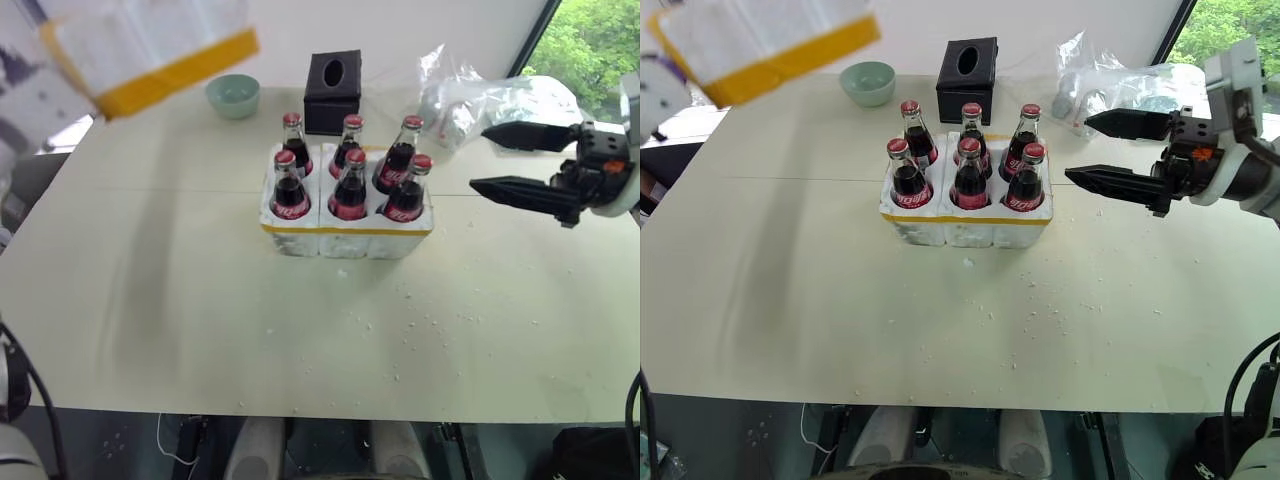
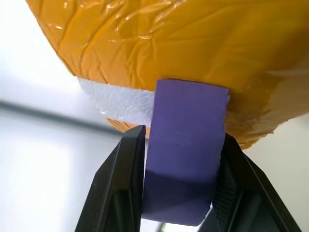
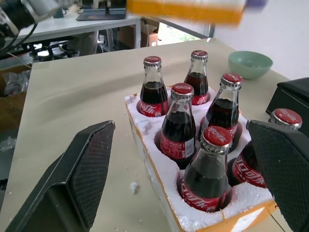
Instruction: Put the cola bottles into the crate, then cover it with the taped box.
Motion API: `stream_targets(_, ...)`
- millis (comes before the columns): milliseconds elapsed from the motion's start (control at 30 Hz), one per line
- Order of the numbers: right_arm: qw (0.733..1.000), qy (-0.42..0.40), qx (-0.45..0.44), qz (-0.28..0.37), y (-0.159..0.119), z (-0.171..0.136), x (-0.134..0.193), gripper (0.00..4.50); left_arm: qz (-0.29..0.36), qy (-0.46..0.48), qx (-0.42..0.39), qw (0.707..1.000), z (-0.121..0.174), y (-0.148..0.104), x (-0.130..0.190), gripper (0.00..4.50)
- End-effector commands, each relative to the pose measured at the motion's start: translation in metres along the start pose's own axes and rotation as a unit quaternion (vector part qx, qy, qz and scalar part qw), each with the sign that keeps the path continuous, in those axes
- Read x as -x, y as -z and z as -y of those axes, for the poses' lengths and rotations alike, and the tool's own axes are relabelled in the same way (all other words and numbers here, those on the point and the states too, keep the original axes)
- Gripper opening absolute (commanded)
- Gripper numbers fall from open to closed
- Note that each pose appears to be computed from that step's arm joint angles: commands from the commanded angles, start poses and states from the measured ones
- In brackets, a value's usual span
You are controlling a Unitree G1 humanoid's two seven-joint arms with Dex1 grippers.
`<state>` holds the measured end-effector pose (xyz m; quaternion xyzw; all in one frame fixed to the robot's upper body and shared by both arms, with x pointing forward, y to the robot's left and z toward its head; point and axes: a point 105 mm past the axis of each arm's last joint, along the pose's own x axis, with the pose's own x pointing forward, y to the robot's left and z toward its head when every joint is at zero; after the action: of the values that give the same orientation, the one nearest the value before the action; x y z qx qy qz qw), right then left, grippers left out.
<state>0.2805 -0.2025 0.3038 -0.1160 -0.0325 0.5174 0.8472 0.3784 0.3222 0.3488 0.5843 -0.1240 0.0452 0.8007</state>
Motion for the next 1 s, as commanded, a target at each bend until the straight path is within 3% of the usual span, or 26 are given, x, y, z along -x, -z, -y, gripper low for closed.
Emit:
stream_targets(33,0.999,0.023,0.024,0.006,-0.01,0.003,0.01,4.5,0.075,-0.007,-0.002,0.997,-0.012,-0.045,-0.011,1.78)
stream_targets(167,0.999,0.042,0.023,-0.005,-0.006,0.006,0.018,4.5,0.189,0.039,-0.01,0.981,0.006,-0.105,-0.016,1.78)
stream_targets(333,0.998,0.064,0.018,-0.007,-0.006,0.009,0.027,4.5,0.267,0.075,-0.033,0.96,0.027,-0.138,-0.011,1.78)
stream_targets(500,0.997,0.075,0.016,-0.007,-0.005,0.007,0.032,4.5,0.292,0.102,-0.061,0.949,0.04,-0.137,-0.008,1.78)
stream_targets(1000,0.996,0.087,0.014,-0.001,-0.006,0.007,0.034,4.5,0.343,0.04,-0.018,0.938,0.019,-0.152,-0.017,1.78)
